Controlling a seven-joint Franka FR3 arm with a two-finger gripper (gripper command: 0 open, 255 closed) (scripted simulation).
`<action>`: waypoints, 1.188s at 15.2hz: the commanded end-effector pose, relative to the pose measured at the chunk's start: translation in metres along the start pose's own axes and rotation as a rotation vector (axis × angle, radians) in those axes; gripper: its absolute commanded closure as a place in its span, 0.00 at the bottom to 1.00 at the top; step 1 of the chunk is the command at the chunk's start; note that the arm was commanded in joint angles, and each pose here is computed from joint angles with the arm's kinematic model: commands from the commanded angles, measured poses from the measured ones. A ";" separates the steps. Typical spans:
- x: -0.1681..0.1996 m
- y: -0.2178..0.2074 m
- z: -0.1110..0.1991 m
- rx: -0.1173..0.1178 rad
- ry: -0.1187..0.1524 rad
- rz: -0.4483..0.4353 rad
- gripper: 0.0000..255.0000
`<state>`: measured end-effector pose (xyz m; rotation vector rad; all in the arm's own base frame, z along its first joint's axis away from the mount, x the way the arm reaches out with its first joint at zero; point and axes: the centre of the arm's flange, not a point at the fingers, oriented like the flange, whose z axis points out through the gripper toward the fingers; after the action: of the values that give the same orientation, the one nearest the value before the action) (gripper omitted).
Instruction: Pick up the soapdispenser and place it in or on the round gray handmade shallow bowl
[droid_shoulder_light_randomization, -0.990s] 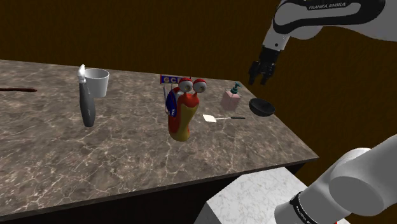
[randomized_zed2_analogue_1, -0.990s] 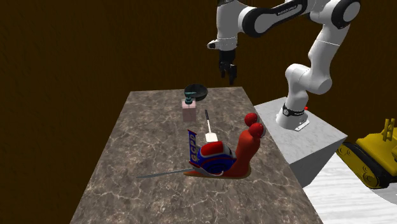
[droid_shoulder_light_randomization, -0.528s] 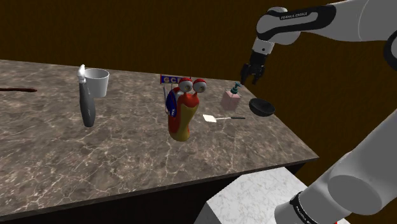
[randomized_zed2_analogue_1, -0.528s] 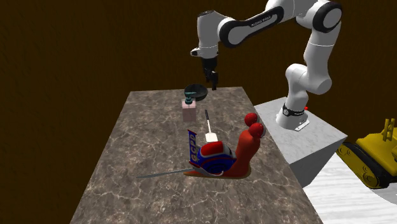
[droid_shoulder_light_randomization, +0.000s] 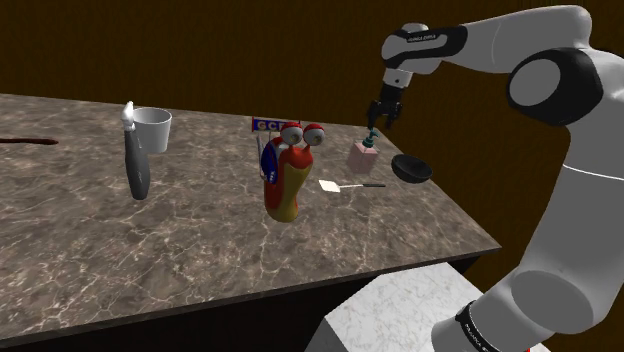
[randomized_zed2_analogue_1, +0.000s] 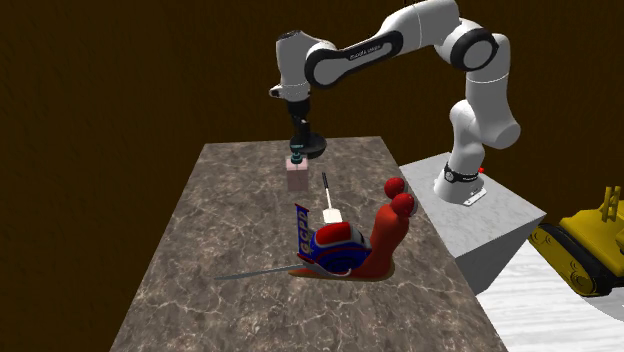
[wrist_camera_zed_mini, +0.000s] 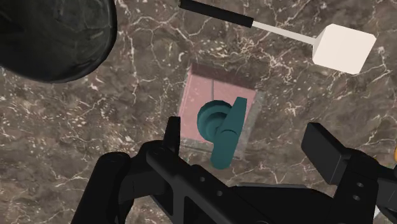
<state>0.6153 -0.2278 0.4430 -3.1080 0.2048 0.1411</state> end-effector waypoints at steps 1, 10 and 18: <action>0.016 0.007 0.008 -0.003 0.000 0.001 0.00; 0.016 0.007 0.048 -0.003 0.000 0.001 0.00; 0.016 0.007 0.048 -0.003 0.000 0.001 1.00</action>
<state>0.6254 -0.2358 0.3940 -3.1110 0.2071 0.1409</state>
